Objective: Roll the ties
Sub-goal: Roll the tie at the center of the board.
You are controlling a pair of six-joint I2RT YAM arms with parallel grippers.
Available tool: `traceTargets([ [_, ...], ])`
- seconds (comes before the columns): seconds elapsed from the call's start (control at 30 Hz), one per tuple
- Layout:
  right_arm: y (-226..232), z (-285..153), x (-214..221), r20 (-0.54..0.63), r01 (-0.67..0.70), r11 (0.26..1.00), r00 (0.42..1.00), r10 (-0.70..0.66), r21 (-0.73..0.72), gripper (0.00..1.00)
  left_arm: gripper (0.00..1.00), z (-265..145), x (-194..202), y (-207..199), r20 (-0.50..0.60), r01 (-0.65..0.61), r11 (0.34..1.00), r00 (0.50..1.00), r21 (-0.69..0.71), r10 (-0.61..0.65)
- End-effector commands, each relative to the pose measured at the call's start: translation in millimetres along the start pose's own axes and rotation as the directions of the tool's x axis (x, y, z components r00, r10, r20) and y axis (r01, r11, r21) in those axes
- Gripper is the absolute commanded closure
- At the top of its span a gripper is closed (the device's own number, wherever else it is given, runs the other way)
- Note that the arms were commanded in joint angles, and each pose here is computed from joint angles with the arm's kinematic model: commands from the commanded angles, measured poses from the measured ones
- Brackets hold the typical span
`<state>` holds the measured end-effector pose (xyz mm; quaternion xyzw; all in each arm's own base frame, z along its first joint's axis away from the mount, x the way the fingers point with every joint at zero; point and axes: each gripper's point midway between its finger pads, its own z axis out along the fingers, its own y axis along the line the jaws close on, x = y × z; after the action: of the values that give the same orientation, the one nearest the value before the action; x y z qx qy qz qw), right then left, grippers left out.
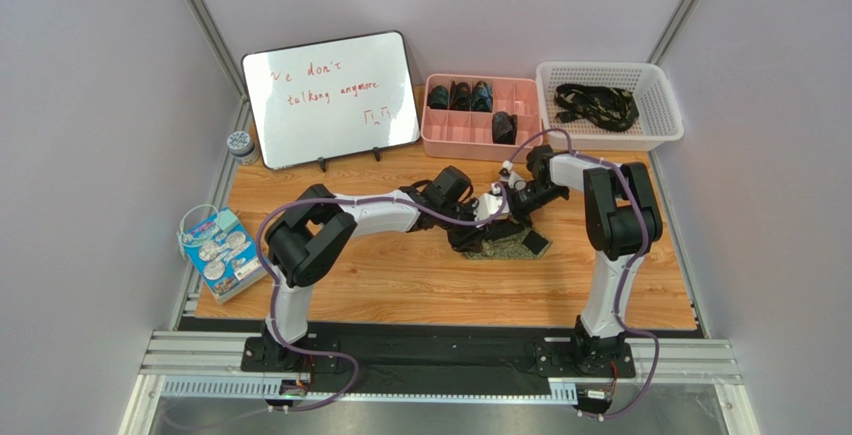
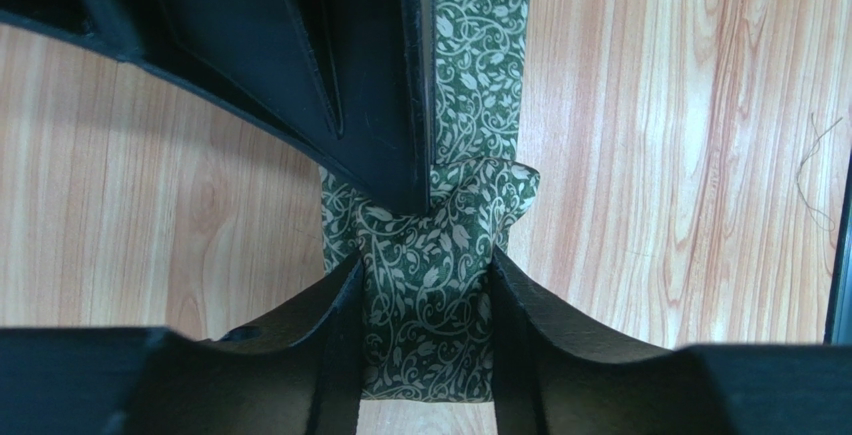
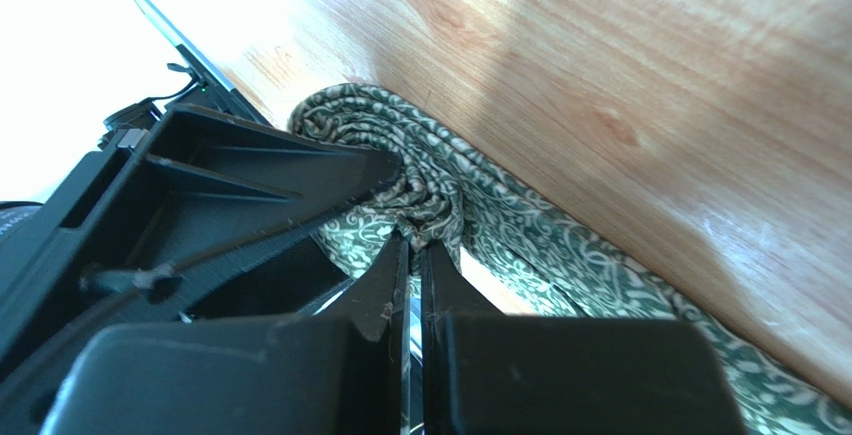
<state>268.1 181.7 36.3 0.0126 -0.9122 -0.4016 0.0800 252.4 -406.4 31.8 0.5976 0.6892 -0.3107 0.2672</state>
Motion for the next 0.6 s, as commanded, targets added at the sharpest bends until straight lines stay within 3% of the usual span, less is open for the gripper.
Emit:
traceTargets([
  [0.0, -30, 6, -3, 0.009, 0.028, 0.985, 0.999, -0.03, 0.171, 1.0, 0.47, -23, 37, 3, -0.054, 0.132, 0.99, 0.989, -0.041, -0.134],
  [0.1, -41, 6, -6, 0.022, 0.032, 0.973, 0.999, -0.038, 0.228, 1.0, 0.37, -37, 29, 2, 0.037, 0.135, 0.99, 0.99, -0.049, -0.134],
  [0.13, -43, 6, -7, 0.024, 0.03, 0.971, 0.999, -0.037, 0.237, 1.0, 0.29, -39, 24, 3, 0.07, 0.121, 0.991, 0.991, -0.05, -0.118],
  [0.23, -48, 7, -8, 0.026, 0.037, 0.963, 0.999, -0.046, 0.267, 1.0, 0.26, -40, 13, 2, 0.147, 0.097, 0.994, 0.985, -0.057, -0.088],
  [0.27, -50, 8, -8, 0.025, 0.04, 0.96, 0.999, -0.048, 0.277, 1.0, 0.09, -40, 12, 2, 0.159, 0.098, 0.994, 0.983, -0.054, -0.088],
  [0.57, -47, 14, -12, 0.048, 0.092, 0.937, 0.992, -0.115, 0.336, 1.0, 0.07, -29, -11, 6, 0.29, 0.061, 0.998, 0.956, -0.029, -0.05],
])
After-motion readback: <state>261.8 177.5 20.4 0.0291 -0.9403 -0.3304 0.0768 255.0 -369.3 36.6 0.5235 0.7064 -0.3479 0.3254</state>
